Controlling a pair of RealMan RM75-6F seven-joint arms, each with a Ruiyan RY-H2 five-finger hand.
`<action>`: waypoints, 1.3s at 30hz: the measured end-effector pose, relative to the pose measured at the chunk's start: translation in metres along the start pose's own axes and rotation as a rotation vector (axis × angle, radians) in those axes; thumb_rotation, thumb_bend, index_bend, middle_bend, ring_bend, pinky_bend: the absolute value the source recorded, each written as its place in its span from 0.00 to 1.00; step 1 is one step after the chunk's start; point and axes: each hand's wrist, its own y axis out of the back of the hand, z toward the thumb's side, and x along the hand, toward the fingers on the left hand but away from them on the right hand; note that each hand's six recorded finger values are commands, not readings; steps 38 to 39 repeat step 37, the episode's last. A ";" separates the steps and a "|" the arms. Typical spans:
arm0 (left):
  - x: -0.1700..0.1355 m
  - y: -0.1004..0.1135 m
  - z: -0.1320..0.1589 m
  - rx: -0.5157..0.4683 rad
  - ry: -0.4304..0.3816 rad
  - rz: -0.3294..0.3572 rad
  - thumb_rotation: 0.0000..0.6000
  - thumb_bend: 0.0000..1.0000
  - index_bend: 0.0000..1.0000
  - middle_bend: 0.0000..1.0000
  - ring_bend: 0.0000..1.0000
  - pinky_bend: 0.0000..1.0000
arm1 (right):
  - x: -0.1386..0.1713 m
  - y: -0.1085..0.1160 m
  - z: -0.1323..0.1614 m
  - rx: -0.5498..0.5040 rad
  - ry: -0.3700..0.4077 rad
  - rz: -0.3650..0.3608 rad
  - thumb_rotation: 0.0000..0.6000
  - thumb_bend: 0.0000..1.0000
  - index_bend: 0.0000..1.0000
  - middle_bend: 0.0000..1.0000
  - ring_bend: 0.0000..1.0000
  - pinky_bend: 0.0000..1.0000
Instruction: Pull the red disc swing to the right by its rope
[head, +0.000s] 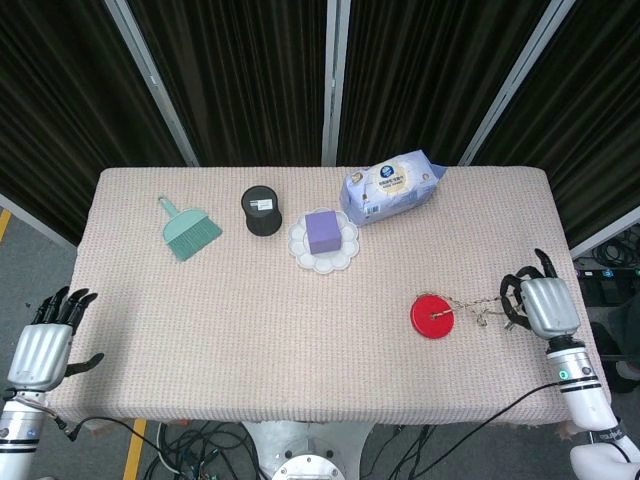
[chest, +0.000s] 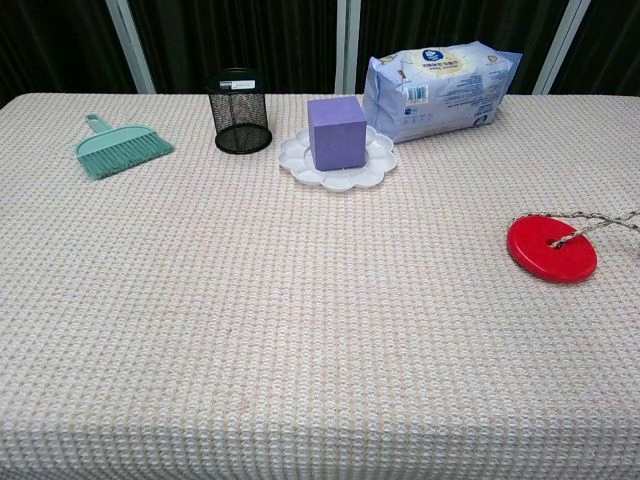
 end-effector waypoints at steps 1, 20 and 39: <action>0.000 0.000 0.000 0.000 0.001 0.000 1.00 0.02 0.15 0.12 0.05 0.13 | -0.001 0.000 0.009 -0.012 0.021 -0.007 1.00 0.53 1.00 0.91 0.33 0.00; 0.000 0.001 -0.005 -0.007 0.012 0.004 1.00 0.02 0.15 0.12 0.05 0.13 | -0.021 -0.013 0.084 0.028 0.168 0.071 1.00 0.00 0.00 0.00 0.00 0.00; 0.002 0.012 -0.003 -0.024 -0.003 0.060 1.00 0.02 0.15 0.12 0.05 0.13 | 0.084 0.019 -0.013 0.030 -0.066 -0.126 1.00 0.00 0.00 0.00 0.00 0.00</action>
